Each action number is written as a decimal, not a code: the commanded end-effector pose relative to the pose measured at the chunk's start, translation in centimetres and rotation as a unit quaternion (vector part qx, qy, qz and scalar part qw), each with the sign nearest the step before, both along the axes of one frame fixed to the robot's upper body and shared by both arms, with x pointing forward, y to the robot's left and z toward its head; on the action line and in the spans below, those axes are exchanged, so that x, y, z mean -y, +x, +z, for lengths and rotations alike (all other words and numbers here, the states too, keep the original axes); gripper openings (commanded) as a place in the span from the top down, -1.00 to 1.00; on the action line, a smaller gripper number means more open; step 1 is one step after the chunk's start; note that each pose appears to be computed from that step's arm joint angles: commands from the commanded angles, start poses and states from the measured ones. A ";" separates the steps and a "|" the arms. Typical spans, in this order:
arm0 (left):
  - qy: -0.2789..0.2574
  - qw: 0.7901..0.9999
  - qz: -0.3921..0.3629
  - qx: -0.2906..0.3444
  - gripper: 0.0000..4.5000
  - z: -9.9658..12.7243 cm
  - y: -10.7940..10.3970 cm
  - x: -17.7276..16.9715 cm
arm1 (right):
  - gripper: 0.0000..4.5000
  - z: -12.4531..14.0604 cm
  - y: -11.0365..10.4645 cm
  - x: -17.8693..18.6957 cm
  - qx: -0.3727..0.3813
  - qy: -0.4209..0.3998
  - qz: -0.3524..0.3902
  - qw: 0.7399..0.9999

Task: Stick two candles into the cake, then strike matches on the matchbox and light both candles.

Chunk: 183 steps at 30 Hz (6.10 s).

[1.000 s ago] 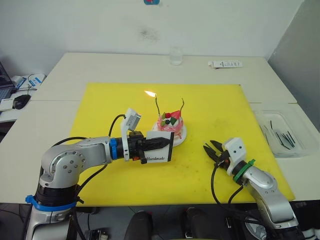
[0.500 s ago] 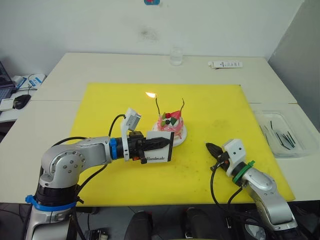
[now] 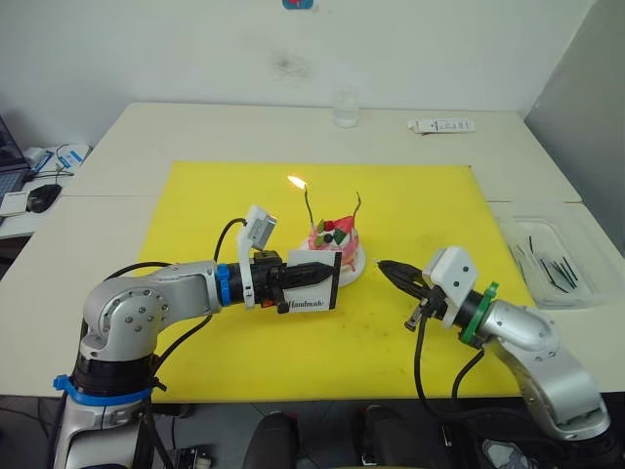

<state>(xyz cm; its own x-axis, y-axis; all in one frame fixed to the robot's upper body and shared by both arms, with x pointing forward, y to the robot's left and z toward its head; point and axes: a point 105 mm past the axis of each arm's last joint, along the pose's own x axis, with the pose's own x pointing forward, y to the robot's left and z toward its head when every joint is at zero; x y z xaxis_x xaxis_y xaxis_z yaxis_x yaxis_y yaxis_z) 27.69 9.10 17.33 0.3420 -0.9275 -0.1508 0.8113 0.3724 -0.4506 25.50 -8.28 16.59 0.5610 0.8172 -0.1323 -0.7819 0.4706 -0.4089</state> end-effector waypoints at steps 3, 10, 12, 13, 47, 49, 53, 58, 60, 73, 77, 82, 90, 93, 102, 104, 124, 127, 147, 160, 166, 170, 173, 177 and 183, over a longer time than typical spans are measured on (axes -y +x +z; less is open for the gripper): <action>-0.002 1.000 0.008 0.022 1.00 0.6 0.6 0.7 | 0.98 1.4 -1.5 -2.1 0.019 -0.066 0.079 0.995; -0.002 1.000 0.012 0.025 1.00 0.6 0.8 0.8 | 0.98 1.4 -1.2 -3.1 0.020 -0.094 0.082 0.992; -0.002 1.000 0.012 0.025 1.00 0.6 0.7 0.9 | 0.98 1.2 -1.0 -3.1 0.021 -0.102 0.076 0.992; -0.003 1.000 0.011 0.025 1.00 0.6 0.7 0.9 | 0.98 1.1 -0.9 -3.1 0.020 -0.105 0.074 0.992; -0.054 0.986 0.001 0.159 1.00 11.9 1.1 -1.4 | 0.98 0.3 -0.6 -2.3 0.002 -0.164 0.117 0.979; -0.030 0.989 -0.002 0.148 1.00 10.5 0.7 -1.6 | 0.98 1.0 -0.3 -2.0 0.003 -0.153 0.100 0.983; -0.006 0.994 -0.018 0.109 1.00 7.7 -0.4 -2.1 | 0.98 2.9 0.7 -1.2 0.024 -0.130 0.057 0.990; 0.007 0.998 -0.040 0.039 1.00 3.9 -2.2 -2.6 | 0.98 5.7 1.9 -0.3 0.065 -0.111 0.015 0.992; 0.016 0.999 -0.034 0.016 1.00 2.1 -2.4 -2.8 | 0.98 7.1 2.5 -0.1 0.089 -0.102 -0.003 0.991; 0.021 0.999 -0.050 -0.005 1.00 -0.8 -2.9 -1.7 | 0.98 9.4 4.2 -0.4 0.141 -0.096 -0.034 0.985; 0.019 0.999 -0.051 -0.002 1.00 -0.7 -2.9 -1.6 | 0.98 9.2 4.4 -0.5 0.144 -0.103 -0.034 0.984; 0.017 0.998 -0.052 -0.001 1.00 -0.6 -2.8 -1.5 | 0.98 8.8 4.6 -0.8 0.149 -0.111 -0.030 0.982; 0.016 0.998 -0.053 -0.001 1.00 -0.7 -2.6 -1.3 | 0.98 8.4 5.3 -0.8 0.161 -0.120 -0.033 0.979; 0.016 0.998 -0.053 -0.001 1.00 -0.7 -2.6 -1.3 | 0.98 8.2 5.4 -0.7 0.163 -0.122 -0.035 0.978; 0.016 0.998 -0.053 -0.001 1.00 -0.8 -2.7 -1.3 | 0.98 8.1 5.2 -0.3 0.165 -0.123 -0.037 0.978; 0.017 0.998 -0.053 -0.001 1.00 -0.8 -2.7 -1.4 | 0.98 8.1 5.1 -0.2 0.165 -0.124 -0.037 0.978; 0.017 0.998 -0.056 0.001 1.00 -0.8 -2.6 -1.2 | 0.98 8.2 4.6 -0.2 0.165 -0.130 -0.023 0.977; 0.016 0.998 -0.056 0.001 1.00 -0.8 -2.5 -1.1 | 0.98 8.2 4.6 -0.3 0.166 -0.131 -0.023 0.977; 0.013 0.998 -0.060 -0.001 1.00 -0.8 -2.7 -0.9 | 0.98 8.6 4.6 -0.5 0.177 -0.131 -0.023 0.975; 0.012 0.998 -0.060 -0.002 1.00 -0.9 -2.6 -0.8 | 0.98 8.8 4.7 -0.7 0.186 -0.130 -0.024 0.974; 0.012 0.998 -0.060 -0.002 1.00 -0.9 -2.6 -0.8 | 0.98 8.8 4.6 -0.6 0.186 -0.131 -0.024 0.974; 0.012 0.998 -0.060 -0.001 1.00 -0.9 -2.6 -0.8 | 0.98 8.8 4.6 -0.6 0.185 -0.132 -0.025 0.974; 0.011 0.998 -0.060 -0.001 1.00 -0.8 -2.6 -0.7 | 0.98 8.6 4.7 -0.3 0.182 -0.134 -0.028 0.974; 0.008 0.998 -0.061 -0.002 1.00 -0.8 -2.7 -0.6 | 0.98 8.1 5.0 1.4 0.167 -0.141 -0.057 0.974; -0.002 0.998 -0.064 -0.011 1.00 -1.2 -3.1 -0.2 | 0.98 8.1 5.9 9.3 0.130 -0.119 -0.226 0.958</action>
<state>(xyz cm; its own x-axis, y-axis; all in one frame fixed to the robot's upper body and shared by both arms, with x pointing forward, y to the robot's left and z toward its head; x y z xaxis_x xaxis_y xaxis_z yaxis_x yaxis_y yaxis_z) 25.05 9.77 15.46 0.2394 -0.9539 -0.1813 0.8224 0.2984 -0.4843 31.55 -15.69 22.75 0.8392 0.5159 -0.1719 -0.4804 0.5554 -0.6788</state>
